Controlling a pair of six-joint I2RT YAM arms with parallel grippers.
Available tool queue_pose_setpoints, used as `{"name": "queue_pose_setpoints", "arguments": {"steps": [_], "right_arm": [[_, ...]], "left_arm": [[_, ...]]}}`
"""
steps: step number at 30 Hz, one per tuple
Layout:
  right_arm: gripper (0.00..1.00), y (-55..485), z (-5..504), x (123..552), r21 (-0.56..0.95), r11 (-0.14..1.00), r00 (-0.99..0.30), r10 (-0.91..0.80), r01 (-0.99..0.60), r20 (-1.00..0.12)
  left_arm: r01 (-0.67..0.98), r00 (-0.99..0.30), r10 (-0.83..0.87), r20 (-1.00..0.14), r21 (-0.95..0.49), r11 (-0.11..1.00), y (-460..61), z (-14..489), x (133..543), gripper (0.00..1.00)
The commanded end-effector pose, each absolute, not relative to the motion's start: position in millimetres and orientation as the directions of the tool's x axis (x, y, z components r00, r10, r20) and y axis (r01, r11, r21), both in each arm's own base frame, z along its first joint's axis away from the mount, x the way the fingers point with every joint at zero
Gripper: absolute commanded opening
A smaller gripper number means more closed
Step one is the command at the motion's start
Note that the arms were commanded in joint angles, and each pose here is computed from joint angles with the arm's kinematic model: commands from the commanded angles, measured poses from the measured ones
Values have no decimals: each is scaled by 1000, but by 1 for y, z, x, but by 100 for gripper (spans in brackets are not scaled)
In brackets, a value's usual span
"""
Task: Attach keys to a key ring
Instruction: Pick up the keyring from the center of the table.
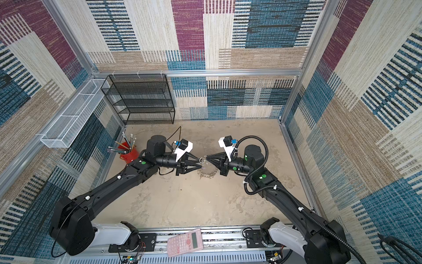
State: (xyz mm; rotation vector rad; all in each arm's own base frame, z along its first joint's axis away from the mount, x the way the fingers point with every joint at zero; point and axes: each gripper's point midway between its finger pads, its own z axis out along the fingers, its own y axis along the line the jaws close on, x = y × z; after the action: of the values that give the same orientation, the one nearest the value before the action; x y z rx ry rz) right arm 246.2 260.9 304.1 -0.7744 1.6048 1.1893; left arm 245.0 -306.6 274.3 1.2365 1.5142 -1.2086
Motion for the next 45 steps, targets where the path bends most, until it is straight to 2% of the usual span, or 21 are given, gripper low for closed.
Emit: {"name": "queue_pose_setpoints", "arguments": {"steps": [1,3,4,5,8,12,13,15,19,24,28,34,45], "right_arm": [[0,261,319,246,305,310,-293,85,-901,-952],[0,261,318,246,305,308,-293,87,-901,-952],[0,261,318,246,305,309,-293,88,-901,-952],[0,261,319,245,305,308,-292,89,-901,-952],[0,262,319,245,307,299,-293,93,-903,-952],[0,263,317,245,311,295,-298,90,-903,-950],[0,263,318,244,311,293,-298,90,-904,-950],[0,262,318,244,313,293,-299,93,-904,-950],[0,262,317,242,319,283,-304,98,-905,-948],[0,263,319,240,323,270,-306,104,-907,-946],[0,262,318,238,327,266,-309,110,-907,-945],[0,262,318,238,331,261,-310,119,-907,-943],[0,264,320,239,333,246,-308,135,-910,-942]], "left_arm": [[980,-177,100,-979,-167,104,-304,295,253,48],[978,-180,52,-982,-173,116,-302,302,252,73],[978,-178,33,-983,-173,116,-301,305,251,96],[976,-178,20,-984,-174,128,-300,307,252,100],[963,-173,-41,-984,-178,202,-296,319,262,100],[974,-132,-80,-988,-145,172,-296,331,255,100],[974,-130,-68,-989,-140,179,-297,329,257,99],[973,-132,-47,-990,-138,183,-299,326,258,90],[978,-164,-46,-985,-169,120,-305,325,253,74],[974,-206,-27,-978,-207,93,-310,315,255,65],[972,-217,-28,-976,-219,83,-313,312,258,64],[974,-225,-52,-973,-224,-21,-317,316,248,55],[967,-255,-36,-966,-255,-15,-318,308,250,39]]}}
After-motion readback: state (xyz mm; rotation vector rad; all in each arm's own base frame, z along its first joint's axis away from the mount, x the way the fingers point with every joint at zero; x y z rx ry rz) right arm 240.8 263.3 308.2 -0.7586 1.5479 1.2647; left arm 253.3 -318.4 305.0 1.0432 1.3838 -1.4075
